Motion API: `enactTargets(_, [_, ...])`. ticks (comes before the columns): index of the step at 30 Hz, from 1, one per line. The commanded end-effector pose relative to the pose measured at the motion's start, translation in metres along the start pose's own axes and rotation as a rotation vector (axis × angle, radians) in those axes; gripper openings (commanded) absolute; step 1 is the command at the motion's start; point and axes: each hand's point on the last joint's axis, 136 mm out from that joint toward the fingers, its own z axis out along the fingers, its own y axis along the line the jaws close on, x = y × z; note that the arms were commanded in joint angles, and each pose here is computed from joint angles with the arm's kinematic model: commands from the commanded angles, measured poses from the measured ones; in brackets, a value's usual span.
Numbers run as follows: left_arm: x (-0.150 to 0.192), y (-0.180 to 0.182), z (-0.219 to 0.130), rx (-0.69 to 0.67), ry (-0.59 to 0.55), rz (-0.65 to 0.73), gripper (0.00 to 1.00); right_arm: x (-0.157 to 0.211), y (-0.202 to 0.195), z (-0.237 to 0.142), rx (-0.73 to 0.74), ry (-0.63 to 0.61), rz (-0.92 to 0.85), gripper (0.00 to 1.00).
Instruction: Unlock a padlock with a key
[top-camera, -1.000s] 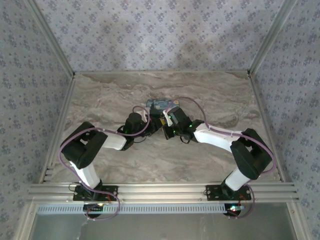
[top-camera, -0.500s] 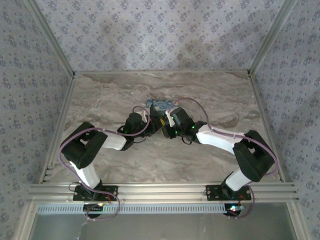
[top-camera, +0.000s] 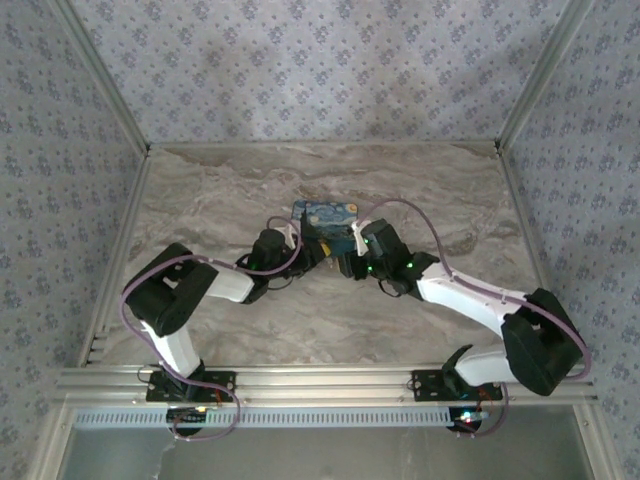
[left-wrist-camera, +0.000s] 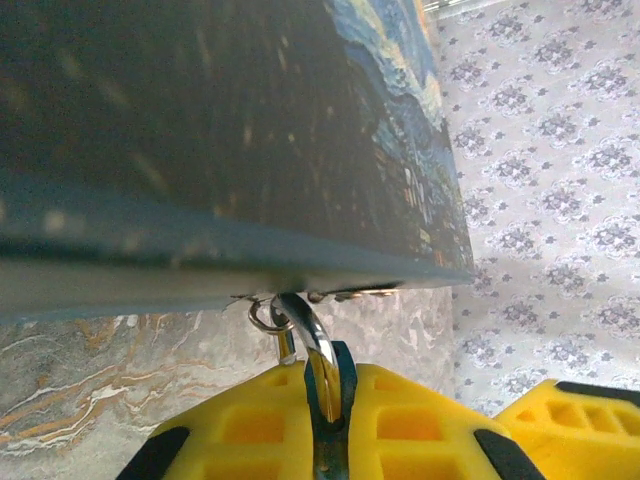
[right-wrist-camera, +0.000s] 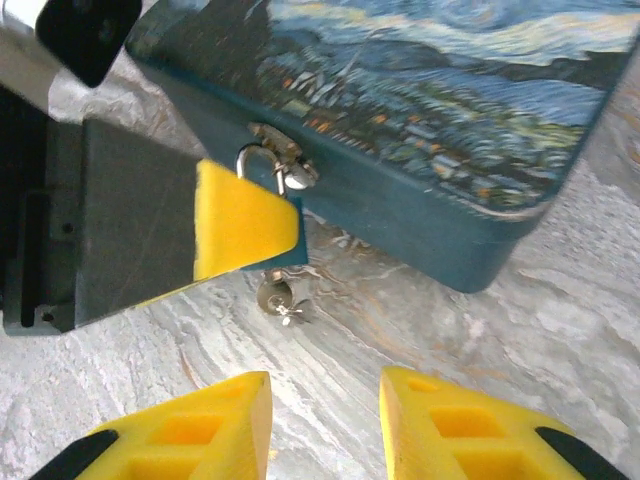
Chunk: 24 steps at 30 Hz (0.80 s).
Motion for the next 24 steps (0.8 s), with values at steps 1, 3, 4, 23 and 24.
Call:
enactTargets(1, [0.007,-0.002,0.009,0.029,-0.001,0.027,0.05,0.008,-0.015,-0.004,0.020,0.014,0.088,0.35])
enactTargets(3, [0.010,0.000,0.014,0.031,0.000,0.019,0.06,0.007,-0.023,-0.004,0.021,0.010,0.134,0.36])
enactTargets(4, [0.012,0.002,0.016,0.032,0.002,0.013,0.07,0.005,-0.028,-0.005,0.019,0.004,0.160,0.39])
enactTargets(23, [0.021,0.017,-0.005,-0.028,-0.021,0.015,0.39,-0.044,-0.068,0.021,-0.006,-0.053,0.365,0.53])
enactTargets(24, [0.022,0.019,-0.008,-0.033,-0.024,0.016,0.40,-0.048,-0.070,0.024,-0.003,-0.055,0.368,0.53])
